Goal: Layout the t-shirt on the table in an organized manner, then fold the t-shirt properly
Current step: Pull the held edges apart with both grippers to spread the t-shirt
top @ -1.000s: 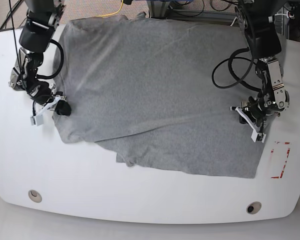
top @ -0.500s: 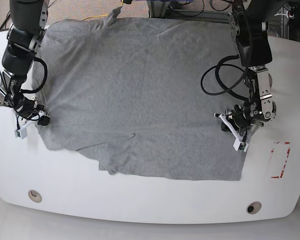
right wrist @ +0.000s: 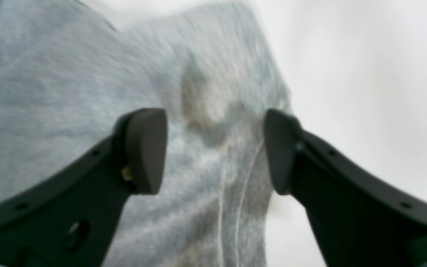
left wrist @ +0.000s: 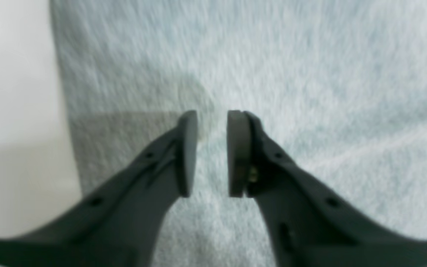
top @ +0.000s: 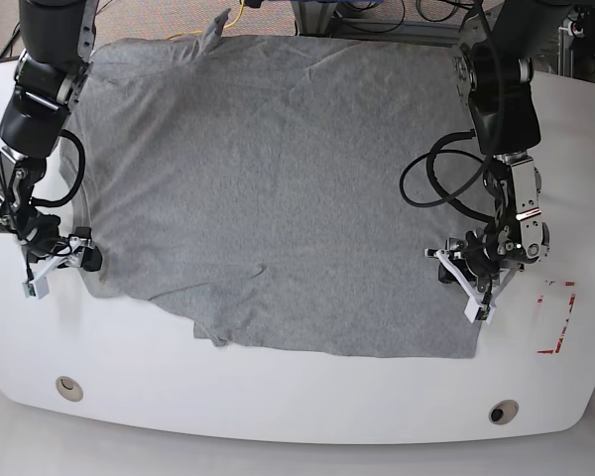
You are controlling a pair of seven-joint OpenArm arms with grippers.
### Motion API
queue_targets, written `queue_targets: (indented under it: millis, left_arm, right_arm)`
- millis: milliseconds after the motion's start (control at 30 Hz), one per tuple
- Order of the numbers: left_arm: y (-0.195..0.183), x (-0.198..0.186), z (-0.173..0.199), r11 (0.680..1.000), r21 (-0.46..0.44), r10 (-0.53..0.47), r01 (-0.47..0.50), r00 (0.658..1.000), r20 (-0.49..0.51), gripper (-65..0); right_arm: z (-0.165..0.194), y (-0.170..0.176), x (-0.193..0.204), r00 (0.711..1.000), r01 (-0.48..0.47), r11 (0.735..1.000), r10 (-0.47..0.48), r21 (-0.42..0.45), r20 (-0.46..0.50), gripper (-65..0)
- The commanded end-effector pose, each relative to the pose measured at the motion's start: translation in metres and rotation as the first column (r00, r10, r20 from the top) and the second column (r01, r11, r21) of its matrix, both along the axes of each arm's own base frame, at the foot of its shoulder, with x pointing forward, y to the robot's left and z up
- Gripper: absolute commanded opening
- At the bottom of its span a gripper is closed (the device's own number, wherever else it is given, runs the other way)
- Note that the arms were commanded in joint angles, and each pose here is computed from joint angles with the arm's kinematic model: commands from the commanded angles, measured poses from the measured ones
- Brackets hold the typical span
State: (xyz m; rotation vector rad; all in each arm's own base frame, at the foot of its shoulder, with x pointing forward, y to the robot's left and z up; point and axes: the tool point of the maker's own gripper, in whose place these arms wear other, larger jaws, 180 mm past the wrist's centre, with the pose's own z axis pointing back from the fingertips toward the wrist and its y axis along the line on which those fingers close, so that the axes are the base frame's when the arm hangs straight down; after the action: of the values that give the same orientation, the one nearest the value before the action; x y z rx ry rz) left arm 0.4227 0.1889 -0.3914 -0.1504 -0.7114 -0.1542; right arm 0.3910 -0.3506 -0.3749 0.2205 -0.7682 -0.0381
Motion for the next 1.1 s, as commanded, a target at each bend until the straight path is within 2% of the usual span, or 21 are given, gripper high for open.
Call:
queue_targets:
  millis: [0, 67, 167, 267, 467, 600, 800, 1067]
  left_arm:
    - [0.009, 0.016, 0.033, 1.000, 0.018, 0.007, -0.009, 0.997, 0.080, -44.2]
    - [0.019, 0.013, 0.049, 0.999, 0.040, 0.023, -0.027, 0.994, 0.107, -40.8]
    - [0.027, -0.001, 0.055, 0.997, 0.068, 0.035, -0.043, 0.993, 0.114, -40.7]
    - [0.027, -0.018, 0.057, 0.994, 0.109, -0.003, -0.010, 0.993, 0.118, -40.7]
    - [0.024, -0.055, 0.047, 0.983, 0.176, -0.075, 0.058, 0.993, 0.091, -41.0]
    - [0.030, -0.073, 0.033, 0.980, 0.188, -0.077, 0.067, 0.996, 0.049, -45.7]
    - [0.030, -0.085, 0.007, 0.984, 0.163, -0.072, 0.075, 0.997, -0.020, -47.6]
    - [0.038, -0.086, -0.012, 0.988, 0.139, -0.061, 0.066, 0.997, -0.037, -47.5]
  right_arm:
    - [0.031, -0.006, 0.006, 0.998, -0.001, 1.000, 0.003, -0.027, 0.062, -23.0]
    - [0.041, -0.002, 0.000, 0.997, -0.003, 0.999, 0.006, -0.040, 0.078, -23.0]
    - [0.045, 0.001, -0.013, 0.998, -0.015, 0.997, 0.020, -0.069, 0.066, -23.0]
    - [0.047, 0.013, -0.026, 0.998, -0.029, 0.997, 0.033, -0.072, 0.061, -23.6]
    - [0.041, 0.036, -0.058, 0.998, -0.038, 0.997, 0.042, -0.062, 0.053, -33.5]
    - [0.027, 0.049, -0.073, 0.998, -0.047, 0.998, 0.048, -0.052, 0.026, -39.2]
    - [0.006, 0.061, -0.090, 0.999, -0.049, 0.999, 0.049, -0.017, -0.013, -36.3]
    - [-0.020, 0.060, -0.097, 0.998, -0.015, 0.998, 0.018, 0.055, -0.056, -36.8]
